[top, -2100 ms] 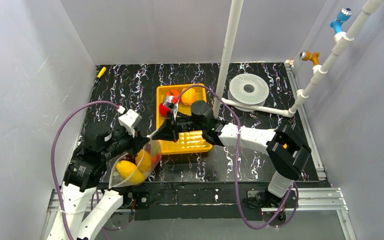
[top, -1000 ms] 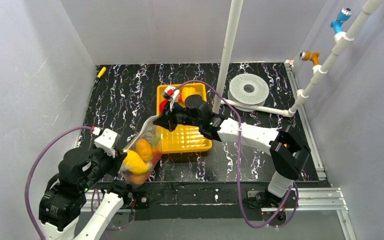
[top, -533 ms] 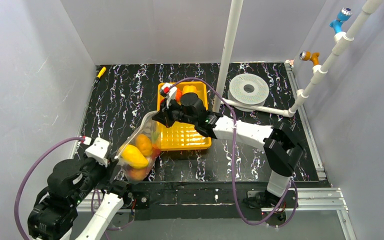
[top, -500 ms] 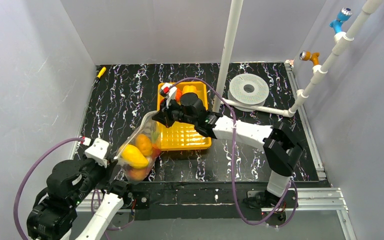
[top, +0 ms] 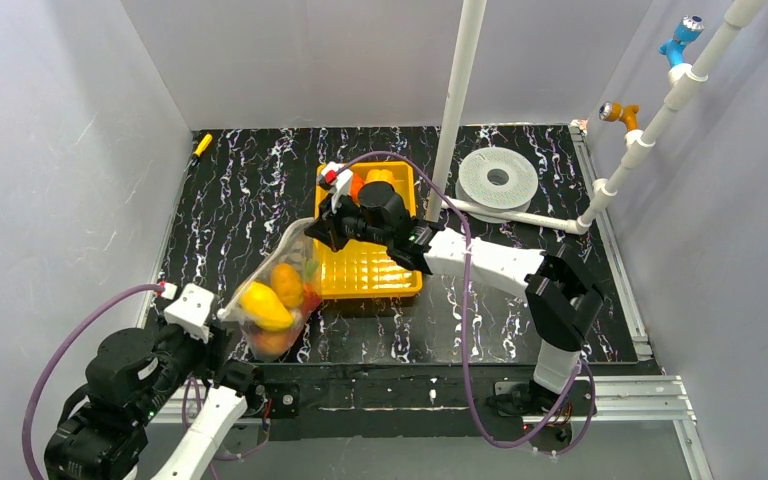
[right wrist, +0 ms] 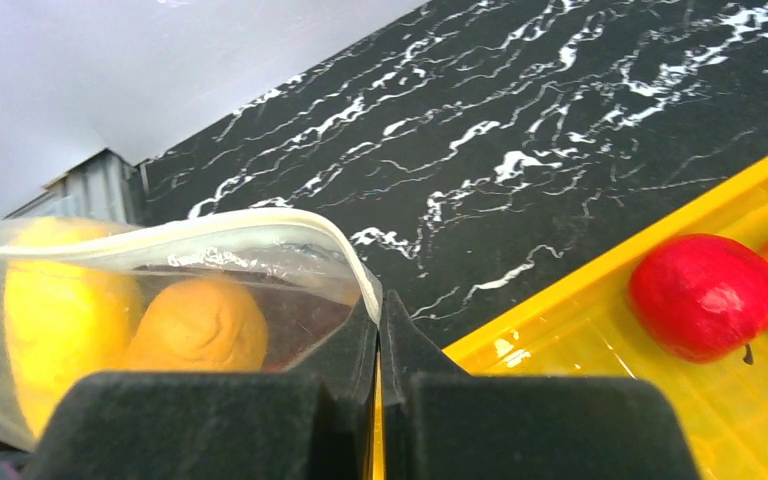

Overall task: Place the food in the zip-top bag and seal the zipper
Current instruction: Place the zipper food storage bag at the center of the board.

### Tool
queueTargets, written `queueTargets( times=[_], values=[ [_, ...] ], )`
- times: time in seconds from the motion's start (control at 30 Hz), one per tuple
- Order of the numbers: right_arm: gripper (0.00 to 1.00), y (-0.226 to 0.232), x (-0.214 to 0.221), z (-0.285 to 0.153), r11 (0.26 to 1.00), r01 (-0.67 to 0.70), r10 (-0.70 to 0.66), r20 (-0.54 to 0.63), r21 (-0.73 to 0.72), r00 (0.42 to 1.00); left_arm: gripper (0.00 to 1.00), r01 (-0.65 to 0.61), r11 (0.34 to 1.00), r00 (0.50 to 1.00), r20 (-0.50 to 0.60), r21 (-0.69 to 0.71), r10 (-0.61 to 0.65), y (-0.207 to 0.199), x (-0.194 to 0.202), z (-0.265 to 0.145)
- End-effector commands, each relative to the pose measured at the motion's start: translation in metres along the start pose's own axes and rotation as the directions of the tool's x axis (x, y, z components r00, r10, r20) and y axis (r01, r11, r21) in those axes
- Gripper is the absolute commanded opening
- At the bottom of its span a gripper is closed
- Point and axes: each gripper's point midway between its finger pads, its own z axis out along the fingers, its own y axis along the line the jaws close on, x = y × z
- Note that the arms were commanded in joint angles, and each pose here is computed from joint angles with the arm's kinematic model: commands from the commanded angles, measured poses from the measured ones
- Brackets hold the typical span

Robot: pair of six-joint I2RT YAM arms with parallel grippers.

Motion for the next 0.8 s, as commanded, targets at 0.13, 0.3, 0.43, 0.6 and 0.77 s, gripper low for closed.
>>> queueTargets(
  times=[0.13, 0.3, 0.43, 0.6, 0.77],
  values=[
    [0.01, -0.03, -0.036, 0.014, 0.987, 0.038, -0.048, 0.059, 0.159, 0.997, 0.82, 0.026, 0.994, 0.993, 0.117, -0.105, -0.014, 0.021, -0.035, -0.007],
    [0.01, -0.04, -0.028, 0.025, 0.972, -0.006, 0.003, 0.017, 0.234, 1.0, 0.84, 0.135, 0.977, 0.971, 0.218, -0.166, -0.097, 0.036, -0.077, -0.015],
    [0.01, -0.048, -0.019, 0.037, 0.955, -0.017, 0.032, -0.044, 0.295, 0.999, 0.84, 0.176, 0.975, 0.958, 0.249, -0.136, -0.139, 0.033, -0.092, -0.008],
    [0.01, -0.046, -0.002, 0.05, 0.959, -0.017, 0.058, -0.136, 0.284, 0.989, 0.84, 0.21, 0.973, 0.953, 0.245, -0.098, -0.181, 0.026, -0.093, 0.003],
    [0.11, -0.042, 0.009, 0.059, 0.962, -0.012, 0.066, -0.189, 0.271, 0.98, 0.84, 0.223, 0.973, 0.951, 0.231, -0.056, -0.204, 0.018, -0.09, 0.008]
  ],
)
